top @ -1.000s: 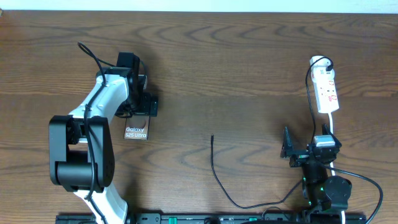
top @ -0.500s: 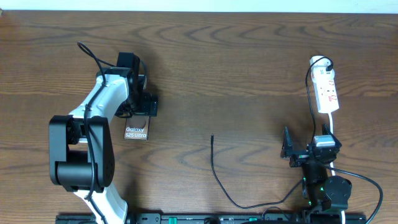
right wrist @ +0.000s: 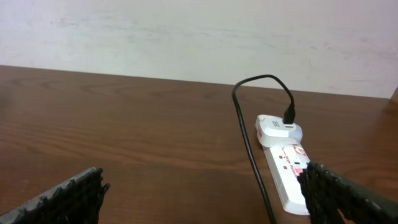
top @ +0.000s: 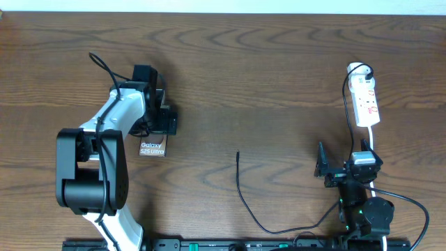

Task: Plug charger to phone and switch on socket
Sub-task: 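Lower the left gripper onto the phone and close on its sides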

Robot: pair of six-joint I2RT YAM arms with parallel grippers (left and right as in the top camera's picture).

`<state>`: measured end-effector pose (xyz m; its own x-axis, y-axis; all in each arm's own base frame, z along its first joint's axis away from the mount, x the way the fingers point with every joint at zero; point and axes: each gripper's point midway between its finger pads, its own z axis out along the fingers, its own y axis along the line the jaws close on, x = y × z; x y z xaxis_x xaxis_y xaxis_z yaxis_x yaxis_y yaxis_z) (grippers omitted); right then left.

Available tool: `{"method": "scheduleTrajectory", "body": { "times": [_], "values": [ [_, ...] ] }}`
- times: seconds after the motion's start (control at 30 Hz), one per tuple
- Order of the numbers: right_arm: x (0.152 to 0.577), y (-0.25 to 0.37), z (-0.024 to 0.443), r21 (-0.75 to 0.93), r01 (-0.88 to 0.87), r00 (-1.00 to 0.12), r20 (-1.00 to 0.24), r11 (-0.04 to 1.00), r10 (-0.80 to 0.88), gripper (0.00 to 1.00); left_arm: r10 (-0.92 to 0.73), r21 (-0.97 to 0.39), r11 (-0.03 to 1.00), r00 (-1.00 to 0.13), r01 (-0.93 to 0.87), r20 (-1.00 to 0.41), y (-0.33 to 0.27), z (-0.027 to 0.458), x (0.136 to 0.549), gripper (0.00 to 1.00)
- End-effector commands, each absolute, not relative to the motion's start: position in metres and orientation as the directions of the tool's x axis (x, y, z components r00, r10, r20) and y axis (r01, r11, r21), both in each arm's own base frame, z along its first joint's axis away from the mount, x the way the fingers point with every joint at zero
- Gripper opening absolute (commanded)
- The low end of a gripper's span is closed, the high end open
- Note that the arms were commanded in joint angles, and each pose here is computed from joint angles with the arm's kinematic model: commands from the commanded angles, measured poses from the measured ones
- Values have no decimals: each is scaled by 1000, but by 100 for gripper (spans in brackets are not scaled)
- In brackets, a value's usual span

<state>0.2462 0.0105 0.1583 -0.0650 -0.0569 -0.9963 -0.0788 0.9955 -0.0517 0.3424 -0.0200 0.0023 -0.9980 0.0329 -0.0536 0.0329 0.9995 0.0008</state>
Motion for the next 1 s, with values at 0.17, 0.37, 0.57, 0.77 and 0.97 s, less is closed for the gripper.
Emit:
{"method": "scheduleTrajectory", "body": {
  "times": [0.17, 0.37, 0.57, 0.77, 0.97],
  "values": [
    [246, 13, 158, -61, -89, -63, -996, 994, -67, 99, 24, 13, 1000, -998, 23, -55, -17, -1, 343, 98],
    [246, 13, 158, -61, -89, -63, -996, 994, -67, 99, 30, 13, 999, -998, 29, -55, -17, -1, 343, 98],
    [246, 13, 158, -61, -89, -63, -996, 994, -67, 99, 42, 13, 999, -998, 41, -56, -17, -1, 344, 98],
    [246, 13, 158, -61, -89, -63, -996, 994, -67, 99, 42, 13, 999, -998, 41, -56, -17, -1, 344, 98],
    [246, 13, 158, -61, -89, -62, -996, 994, -67, 99, 41, 9, 999, -998, 40, -55, -18, -1, 343, 98]
  ]
}}
